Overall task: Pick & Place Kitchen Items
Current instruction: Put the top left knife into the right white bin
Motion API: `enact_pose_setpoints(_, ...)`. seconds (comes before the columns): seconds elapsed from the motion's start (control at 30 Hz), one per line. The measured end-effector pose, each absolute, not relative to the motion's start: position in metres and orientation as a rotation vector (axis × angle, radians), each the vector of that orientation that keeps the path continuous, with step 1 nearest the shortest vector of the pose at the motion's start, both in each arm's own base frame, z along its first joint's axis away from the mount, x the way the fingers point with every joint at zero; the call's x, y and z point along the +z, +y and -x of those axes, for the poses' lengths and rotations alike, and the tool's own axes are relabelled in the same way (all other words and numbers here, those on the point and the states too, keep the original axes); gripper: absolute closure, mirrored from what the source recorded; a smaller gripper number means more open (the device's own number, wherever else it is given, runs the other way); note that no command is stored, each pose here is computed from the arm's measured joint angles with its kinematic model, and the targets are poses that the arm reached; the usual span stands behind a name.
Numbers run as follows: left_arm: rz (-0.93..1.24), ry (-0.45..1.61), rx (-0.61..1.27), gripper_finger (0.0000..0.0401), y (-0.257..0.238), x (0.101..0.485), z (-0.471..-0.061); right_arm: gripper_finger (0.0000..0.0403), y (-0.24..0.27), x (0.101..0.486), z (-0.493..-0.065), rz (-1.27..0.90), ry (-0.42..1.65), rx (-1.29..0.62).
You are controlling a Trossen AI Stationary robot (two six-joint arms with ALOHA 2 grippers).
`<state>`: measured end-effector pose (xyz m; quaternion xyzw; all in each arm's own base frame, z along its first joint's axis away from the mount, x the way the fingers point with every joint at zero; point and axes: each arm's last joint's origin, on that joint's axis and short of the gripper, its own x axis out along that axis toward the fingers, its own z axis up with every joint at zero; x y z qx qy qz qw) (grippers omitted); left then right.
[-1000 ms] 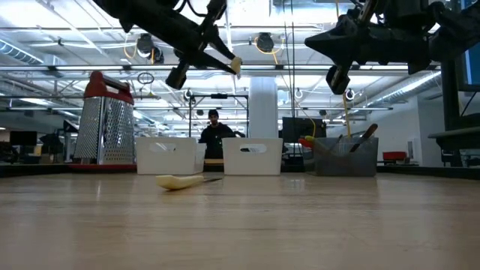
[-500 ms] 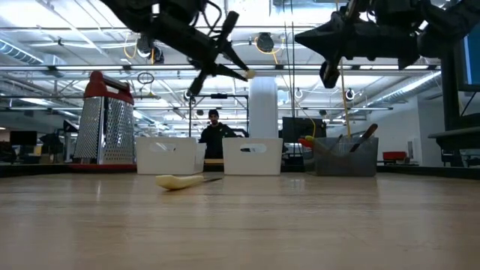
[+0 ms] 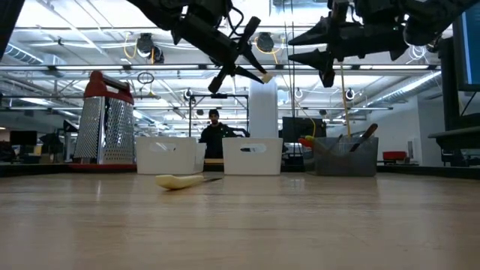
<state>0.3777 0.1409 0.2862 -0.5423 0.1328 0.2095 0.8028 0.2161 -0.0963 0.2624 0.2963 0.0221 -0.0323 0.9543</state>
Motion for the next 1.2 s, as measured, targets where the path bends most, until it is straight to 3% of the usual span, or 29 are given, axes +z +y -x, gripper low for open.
enact_pose_setpoints(0.27, 1.160, 0.278, 0.449, 0.0363, 0.141, 0.287, -0.378, 0.0182, -0.110, 0.255, -0.242, -0.697, 0.130, -0.098)
enact_pose_setpoints(0.5, 1.162, 0.285, 0.450, 0.0363, 0.140, 0.287, -0.378, 0.0174, -0.121, 0.255, -0.264, -0.701, 0.200, -0.117)
enact_pose_setpoints(0.87, 1.161, 0.278, 0.440, 0.0363, 0.137, 0.288, -0.380, 0.0206, -0.128, 0.247, -0.277, -0.740, 0.224, -0.162)
enact_pose_setpoints(1.2, 1.143, 0.266, 0.478, 0.0363, 0.135, 0.287, -0.380, 0.0298, -0.130, 0.244, -0.282, -0.801, 0.181, -0.230)
